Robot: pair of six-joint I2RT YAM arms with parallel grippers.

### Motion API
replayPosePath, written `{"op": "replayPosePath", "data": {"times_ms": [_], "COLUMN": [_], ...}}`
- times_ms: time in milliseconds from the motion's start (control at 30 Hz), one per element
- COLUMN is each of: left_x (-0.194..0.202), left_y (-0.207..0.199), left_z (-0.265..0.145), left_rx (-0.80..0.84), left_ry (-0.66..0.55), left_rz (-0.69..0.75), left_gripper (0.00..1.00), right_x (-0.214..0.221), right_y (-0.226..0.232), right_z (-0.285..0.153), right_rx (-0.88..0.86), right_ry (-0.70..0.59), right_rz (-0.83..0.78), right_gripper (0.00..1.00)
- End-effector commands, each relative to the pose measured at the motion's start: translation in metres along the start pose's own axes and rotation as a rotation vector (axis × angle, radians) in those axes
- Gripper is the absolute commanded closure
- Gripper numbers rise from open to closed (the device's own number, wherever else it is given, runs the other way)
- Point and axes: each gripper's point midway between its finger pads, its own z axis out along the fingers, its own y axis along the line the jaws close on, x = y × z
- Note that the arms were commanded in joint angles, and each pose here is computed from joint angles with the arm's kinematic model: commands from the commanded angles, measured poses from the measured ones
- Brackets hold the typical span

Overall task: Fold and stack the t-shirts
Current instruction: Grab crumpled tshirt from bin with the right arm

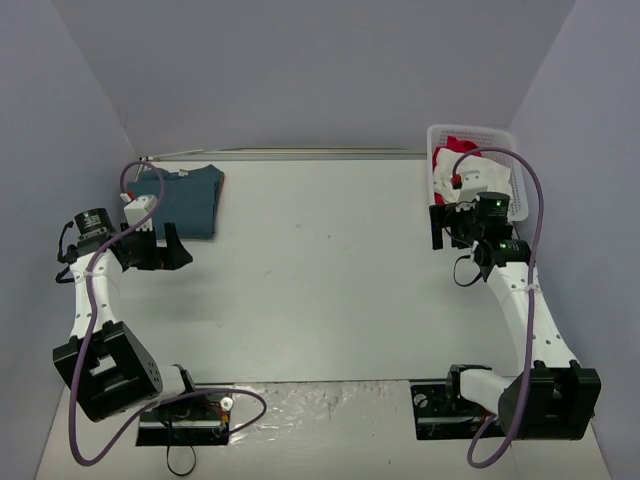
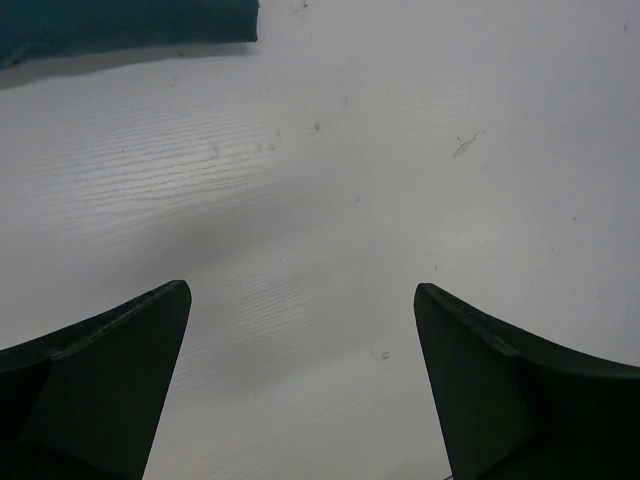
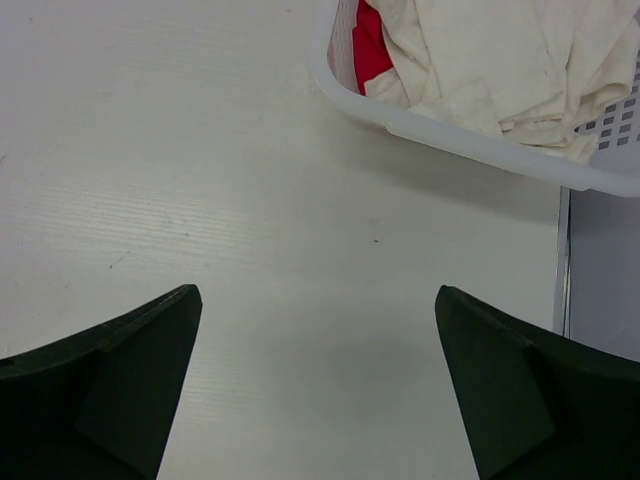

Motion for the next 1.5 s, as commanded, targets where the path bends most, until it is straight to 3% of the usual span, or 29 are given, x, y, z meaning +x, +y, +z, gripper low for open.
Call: {"op": "replayPosePath", "data": {"times_ms": [0, 133, 267, 600, 767, 1167, 1200, 1467], "left_x": [-0.017, -0.019, -0.021, -0.018, -0.017, -0.015, -0.015, -0.013], "left_y": [-0.012, -0.015, -0.016, -0.018, -0.019, -0.02, -0.019, -0.016], "left_z": [-0.013, -0.017, -0.02, -0.018, -0.017, -0.016, -0.015, -0.013], "left_rx": [0.013, 0.015, 0.008, 0.028, 0.033, 0.044, 0.043, 0.041], "left_ry": [-0.054, -0.067, -0.077, -0.073, -0.075, -0.074, -0.072, -0.061], "left_rz": [0.055, 0.068, 0.081, 0.091, 0.1, 0.096, 0.095, 0.087], "left_gripper": [0.06, 0.06, 0.06, 0.06, 0.06, 0.06, 0.06, 0.06], "right_x": [-0.015, -0.002, 0.008, -0.035, -0.081, -0.118, -0.12, -0.064], "right_y": [-0.002, 0.029, 0.034, -0.028, -0.07, -0.106, -0.112, -0.11], "right_z": [-0.002, -0.001, 0.005, 0.022, 0.028, 0.137, 0.162, 0.242], "right_rx": [0.011, -0.171, -0.2, 0.178, 0.336, 0.406, 0.41, 0.302], "right_ry": [-0.019, -0.014, 0.019, 0.041, -0.007, 0.072, 0.092, 0.248], "right_rz": [-0.001, -0.08, -0.072, -0.195, -0.194, -0.13, -0.118, -0.033], "right_gripper": [0.0, 0.0, 0.0, 0.0, 0.0, 0.03, 0.03, 0.06]}}
